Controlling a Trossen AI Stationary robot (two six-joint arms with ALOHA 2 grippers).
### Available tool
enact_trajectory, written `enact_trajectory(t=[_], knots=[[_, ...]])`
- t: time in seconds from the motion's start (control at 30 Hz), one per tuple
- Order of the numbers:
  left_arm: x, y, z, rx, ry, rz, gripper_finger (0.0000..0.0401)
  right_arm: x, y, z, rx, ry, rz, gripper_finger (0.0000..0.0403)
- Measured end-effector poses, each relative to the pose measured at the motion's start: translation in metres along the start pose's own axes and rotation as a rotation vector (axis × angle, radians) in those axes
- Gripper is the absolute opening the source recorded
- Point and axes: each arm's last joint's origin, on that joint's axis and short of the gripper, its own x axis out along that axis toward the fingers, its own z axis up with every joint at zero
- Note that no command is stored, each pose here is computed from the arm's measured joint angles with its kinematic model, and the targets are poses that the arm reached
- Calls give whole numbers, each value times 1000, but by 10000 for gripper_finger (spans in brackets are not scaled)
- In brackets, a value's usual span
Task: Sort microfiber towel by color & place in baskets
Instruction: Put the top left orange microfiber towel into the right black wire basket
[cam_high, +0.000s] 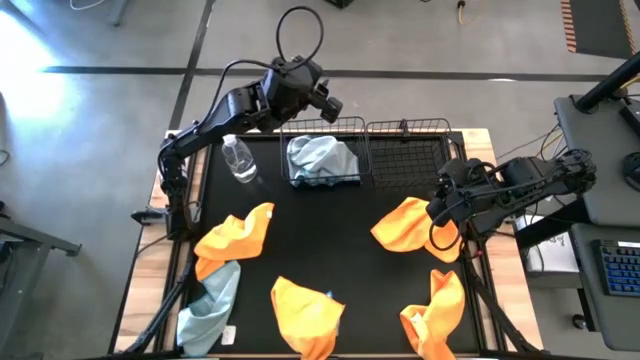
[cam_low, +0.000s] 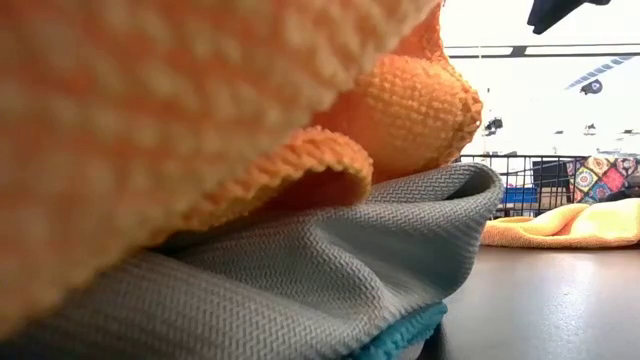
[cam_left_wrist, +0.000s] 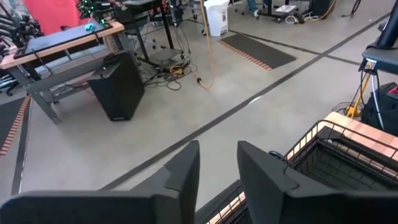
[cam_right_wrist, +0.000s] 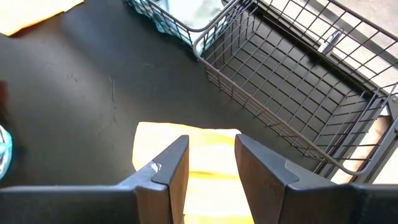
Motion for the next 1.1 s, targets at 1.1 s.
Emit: enact_trajectory(t=[1.1], knots=[[-106, -37, -44, 124, 469, -503, 119, 1, 1, 0, 30, 2, -3, 123]])
